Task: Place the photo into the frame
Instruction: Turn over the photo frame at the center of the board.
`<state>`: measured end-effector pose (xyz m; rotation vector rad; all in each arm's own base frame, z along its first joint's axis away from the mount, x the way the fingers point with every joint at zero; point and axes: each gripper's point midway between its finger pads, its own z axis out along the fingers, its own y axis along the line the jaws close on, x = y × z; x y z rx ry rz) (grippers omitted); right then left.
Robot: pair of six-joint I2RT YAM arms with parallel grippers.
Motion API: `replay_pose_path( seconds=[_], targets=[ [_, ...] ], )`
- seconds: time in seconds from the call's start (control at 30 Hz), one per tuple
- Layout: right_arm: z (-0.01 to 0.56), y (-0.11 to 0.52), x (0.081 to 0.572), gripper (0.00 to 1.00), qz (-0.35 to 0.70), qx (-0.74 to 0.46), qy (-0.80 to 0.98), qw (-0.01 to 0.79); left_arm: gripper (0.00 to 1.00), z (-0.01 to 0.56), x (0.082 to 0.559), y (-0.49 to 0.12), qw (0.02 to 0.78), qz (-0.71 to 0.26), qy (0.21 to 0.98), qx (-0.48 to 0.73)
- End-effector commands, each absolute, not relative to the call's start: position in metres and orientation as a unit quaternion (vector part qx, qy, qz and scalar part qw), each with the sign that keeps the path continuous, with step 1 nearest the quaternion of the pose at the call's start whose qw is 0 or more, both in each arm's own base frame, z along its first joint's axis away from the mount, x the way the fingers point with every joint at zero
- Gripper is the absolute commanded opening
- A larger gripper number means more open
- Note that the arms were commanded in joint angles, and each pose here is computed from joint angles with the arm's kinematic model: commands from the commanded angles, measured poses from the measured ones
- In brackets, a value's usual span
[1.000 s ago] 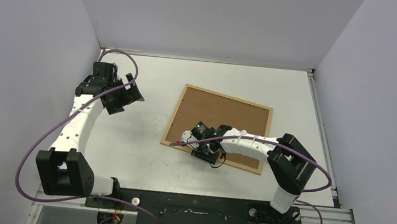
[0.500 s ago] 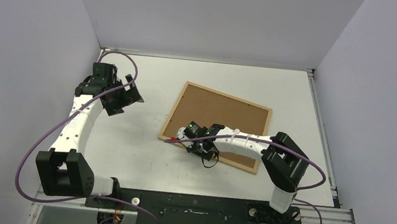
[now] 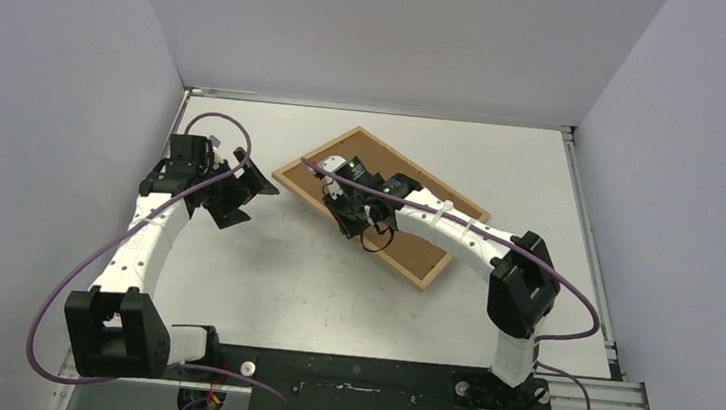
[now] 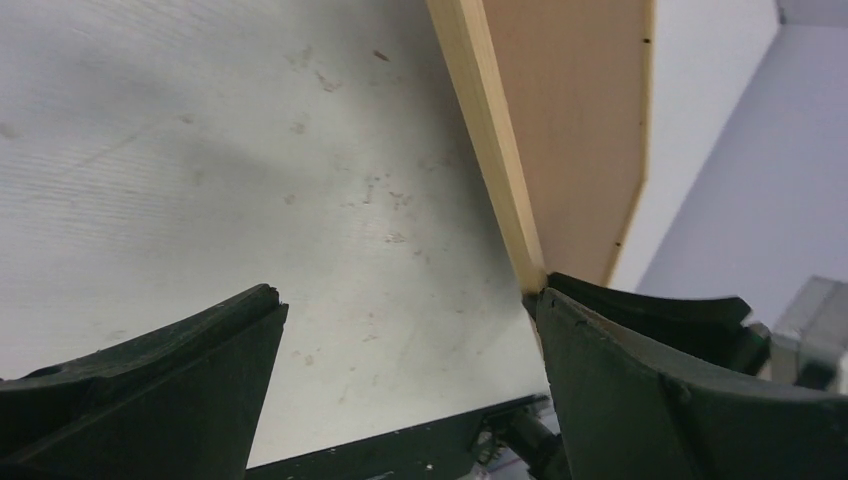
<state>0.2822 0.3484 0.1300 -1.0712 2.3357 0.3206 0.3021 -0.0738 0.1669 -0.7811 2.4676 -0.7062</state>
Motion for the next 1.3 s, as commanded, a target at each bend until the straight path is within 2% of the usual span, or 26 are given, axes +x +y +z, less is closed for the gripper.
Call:
replay_pose_path(
  seconds=[0.0, 0.13, 0.3, 0.5, 0.7, 0.9, 1.07, 1.1, 1.17, 1.2, 1.23, 1.27],
  targets=[
    [0.151, 0.351, 0.295, 0.0, 0.128, -0.359, 0.884, 0.272, 0.97, 0.2, 0.326, -0.107, 0.258, -0.387, 0.84, -0.281],
    [0.156, 0.355, 0.293, 0.0, 0.141, -0.357, 0.884, 0.266, 0.97, 0.195, 0.347, -0.132, 0.275, -0.423, 0.822, -0.264],
    [0.162, 0.365, 0.288, 0.0, 0.17, -0.341, 0.886, 0.264, 0.97, 0.171, 0.374, -0.155, 0.274, -0.411, 0.833, -0.251],
    [0.164, 0.373, 0.281, 0.0, 0.19, -0.334, 0.885, 0.263, 0.83, 0.143, 0.397, -0.169, 0.253, -0.417, 0.828, -0.275],
    [0.163, 0.378, 0.279, 0.0, 0.205, -0.326, 0.885, 0.26, 0.6, 0.134, 0.4, -0.185, 0.252, -0.427, 0.824, -0.274],
    [0.165, 0.383, 0.277, 0.0, 0.218, -0.325, 0.883, 0.259, 0.24, 0.13, 0.411, -0.193, 0.25, -0.446, 0.811, -0.286],
    [0.166, 0.377, 0.283, 0.0, 0.191, -0.316, 0.89, 0.268, 0.01, 0.134, 0.418, -0.196, 0.253, -0.457, 0.805, -0.282],
    [0.167, 0.373, 0.285, 0.07, 0.177, -0.312, 0.893, 0.273, 0.0, 0.135, 0.419, -0.197, 0.252, -0.457, 0.805, -0.282],
    [0.171, 0.364, 0.289, 0.29, 0.141, -0.314, 0.894, 0.288, 0.0, 0.136, 0.419, -0.198, 0.244, -0.454, 0.808, -0.286],
    [0.176, 0.357, 0.294, 0.45, 0.109, -0.313, 0.892, 0.308, 0.0, 0.138, 0.42, -0.197, 0.242, -0.453, 0.808, -0.288],
    [0.179, 0.353, 0.294, 0.55, 0.084, -0.321, 0.887, 0.32, 0.0, 0.14, 0.42, -0.198, 0.238, -0.451, 0.81, -0.291],
    [0.183, 0.35, 0.294, 0.6, 0.059, -0.331, 0.88, 0.334, 0.0, 0.142, 0.419, -0.198, 0.232, -0.449, 0.812, -0.293]
  ],
)
